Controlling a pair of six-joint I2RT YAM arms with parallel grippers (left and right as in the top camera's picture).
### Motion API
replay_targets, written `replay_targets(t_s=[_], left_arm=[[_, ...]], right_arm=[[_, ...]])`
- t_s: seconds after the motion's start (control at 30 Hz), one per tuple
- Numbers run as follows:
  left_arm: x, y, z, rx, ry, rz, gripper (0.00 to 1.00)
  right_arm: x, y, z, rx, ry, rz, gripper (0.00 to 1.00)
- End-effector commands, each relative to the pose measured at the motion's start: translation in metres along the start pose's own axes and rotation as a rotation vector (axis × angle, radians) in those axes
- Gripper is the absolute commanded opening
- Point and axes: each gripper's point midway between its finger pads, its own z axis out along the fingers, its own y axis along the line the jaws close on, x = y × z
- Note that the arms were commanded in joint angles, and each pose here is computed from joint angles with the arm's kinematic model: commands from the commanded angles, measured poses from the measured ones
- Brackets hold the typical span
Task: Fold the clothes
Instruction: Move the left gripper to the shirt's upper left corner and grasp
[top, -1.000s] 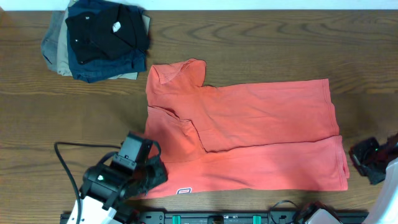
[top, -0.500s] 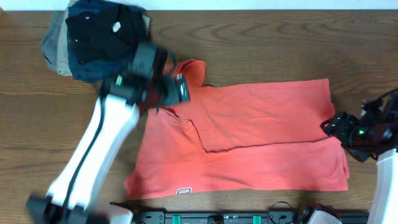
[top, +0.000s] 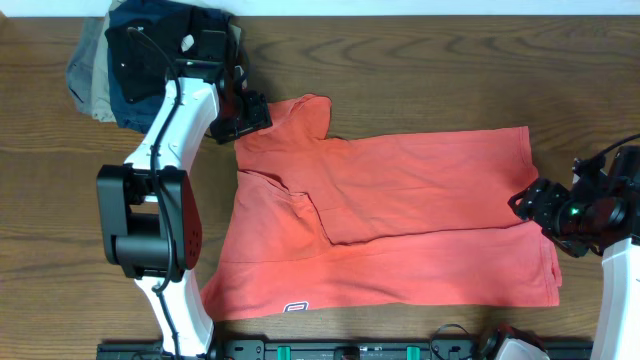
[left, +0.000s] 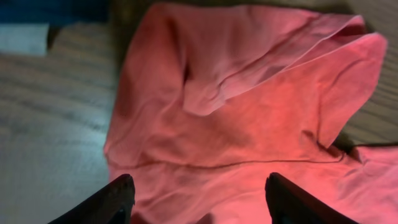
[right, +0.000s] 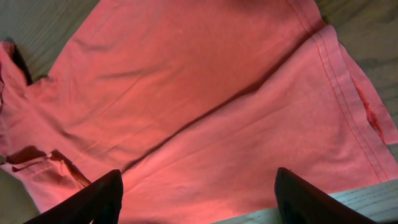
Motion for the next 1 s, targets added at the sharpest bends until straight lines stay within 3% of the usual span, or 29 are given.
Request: replay_targets(t_s=[0.0,0.23,0.97], left_arm=[[-0.006,-0.017,-0.006,0.051,-0.027,0.051,0.68],[-0.013,-0.032,0.005,0.069,-0.06,0.089,0.68],[-0.034,-0.016,0.042,0.041,-0.095,0.068,0.68]], right_arm=[[-0.003,0.005,-0.004,-0.01,-0.017,-0.032,0.76],[-0.003,0.005,-0.003,-0.01,-0.016,-0.032,0.75],[0.0,-0.005,-0.004,0.046,-0.008,-0.044,0.75]])
